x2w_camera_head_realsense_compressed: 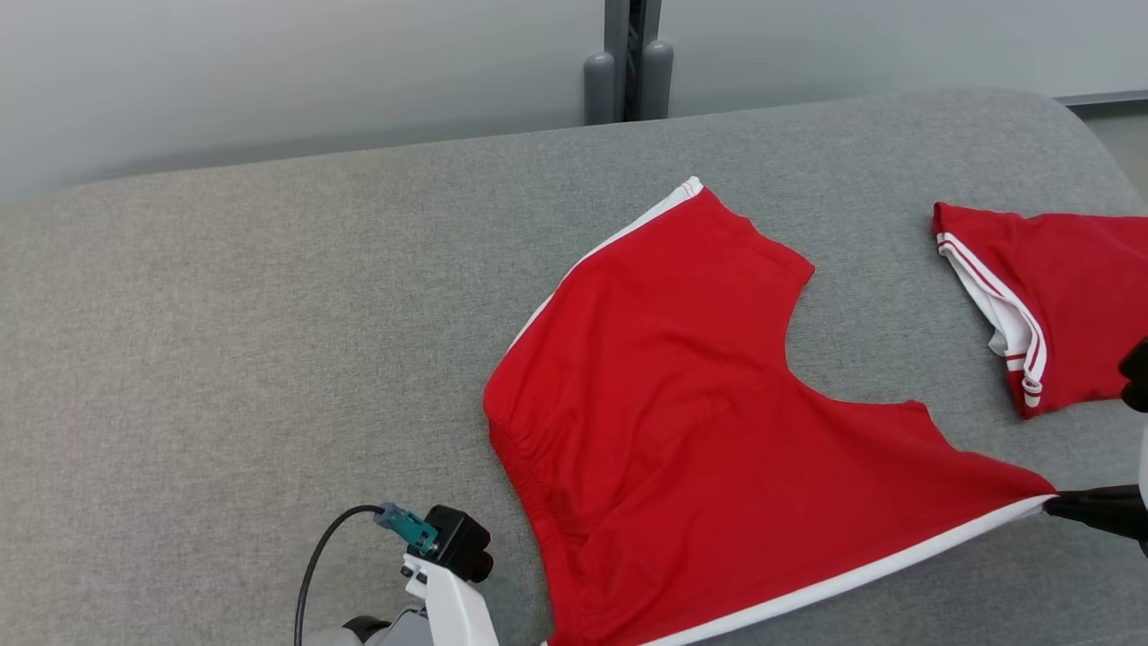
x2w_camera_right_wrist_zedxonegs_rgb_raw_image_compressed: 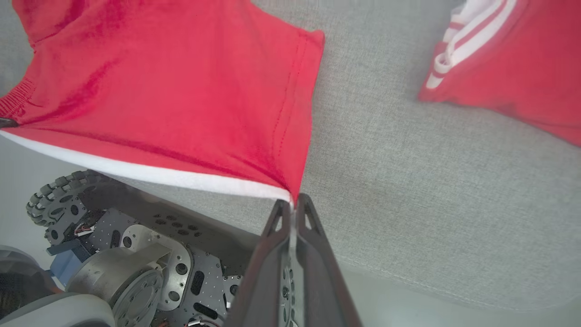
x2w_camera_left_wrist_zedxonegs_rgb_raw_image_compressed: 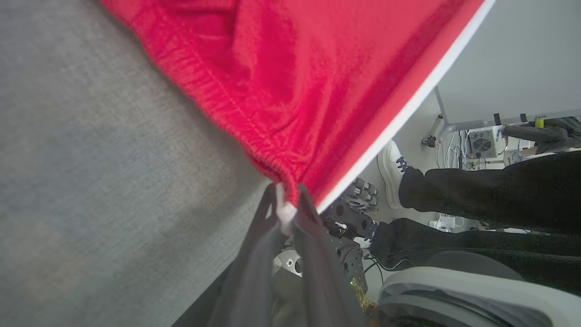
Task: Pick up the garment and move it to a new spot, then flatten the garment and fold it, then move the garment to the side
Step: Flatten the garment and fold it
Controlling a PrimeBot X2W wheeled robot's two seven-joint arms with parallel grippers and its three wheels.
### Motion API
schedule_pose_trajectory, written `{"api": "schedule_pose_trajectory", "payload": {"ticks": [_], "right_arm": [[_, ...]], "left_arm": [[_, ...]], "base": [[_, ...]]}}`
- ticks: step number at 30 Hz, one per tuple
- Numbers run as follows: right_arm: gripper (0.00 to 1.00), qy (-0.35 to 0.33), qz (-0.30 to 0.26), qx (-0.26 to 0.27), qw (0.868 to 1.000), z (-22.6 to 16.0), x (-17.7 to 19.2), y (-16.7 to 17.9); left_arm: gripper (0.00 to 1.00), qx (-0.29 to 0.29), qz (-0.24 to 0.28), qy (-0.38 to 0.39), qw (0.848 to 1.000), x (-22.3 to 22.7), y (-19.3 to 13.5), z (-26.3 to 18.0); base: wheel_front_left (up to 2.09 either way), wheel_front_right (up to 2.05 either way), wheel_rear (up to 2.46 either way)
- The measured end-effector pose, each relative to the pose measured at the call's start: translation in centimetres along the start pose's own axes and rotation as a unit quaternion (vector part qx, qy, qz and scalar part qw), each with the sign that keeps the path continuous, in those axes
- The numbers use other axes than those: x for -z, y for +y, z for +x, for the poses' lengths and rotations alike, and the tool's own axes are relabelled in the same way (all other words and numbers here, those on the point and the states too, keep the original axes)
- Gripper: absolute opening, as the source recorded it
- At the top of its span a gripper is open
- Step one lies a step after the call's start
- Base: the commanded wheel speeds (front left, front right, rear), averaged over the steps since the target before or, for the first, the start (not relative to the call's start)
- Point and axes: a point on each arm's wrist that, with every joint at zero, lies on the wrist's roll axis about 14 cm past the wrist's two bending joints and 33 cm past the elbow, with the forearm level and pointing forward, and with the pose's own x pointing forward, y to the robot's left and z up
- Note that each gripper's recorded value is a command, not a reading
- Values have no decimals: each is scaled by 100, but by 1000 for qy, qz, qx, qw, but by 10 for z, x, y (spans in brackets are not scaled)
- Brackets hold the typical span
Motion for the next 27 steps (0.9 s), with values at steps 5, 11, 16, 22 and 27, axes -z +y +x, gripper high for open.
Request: {"api": "schedule_pose_trajectory", "payload": {"ticks": [5, 11, 16, 22, 27], "right_arm": [[0, -1, -18, 0, 1000, 4, -12, -1], [0, -23, -68, 14, 997, 5, -55, -3], [0, -56, -97, 10, 994, 8, -106, 3], [0, -67, -119, 16, 991, 18, -155, 2], [0, -75, -136, 17, 988, 37, -193, 5]], "left_arm": [[0, 25, -50, -19, 998, -10, -12, -1], [0, 64, -100, -58, 991, -41, -23, -11], [0, 89, -143, -86, 982, -67, -24, -25], [0, 117, -184, -126, 968, -98, -21, -42], [0, 138, -227, -146, 953, -113, -16, -47]], "base": [[0, 0, 0], [0, 0, 0], [0, 0, 0], [0, 0, 0], [0, 0, 0]]}}
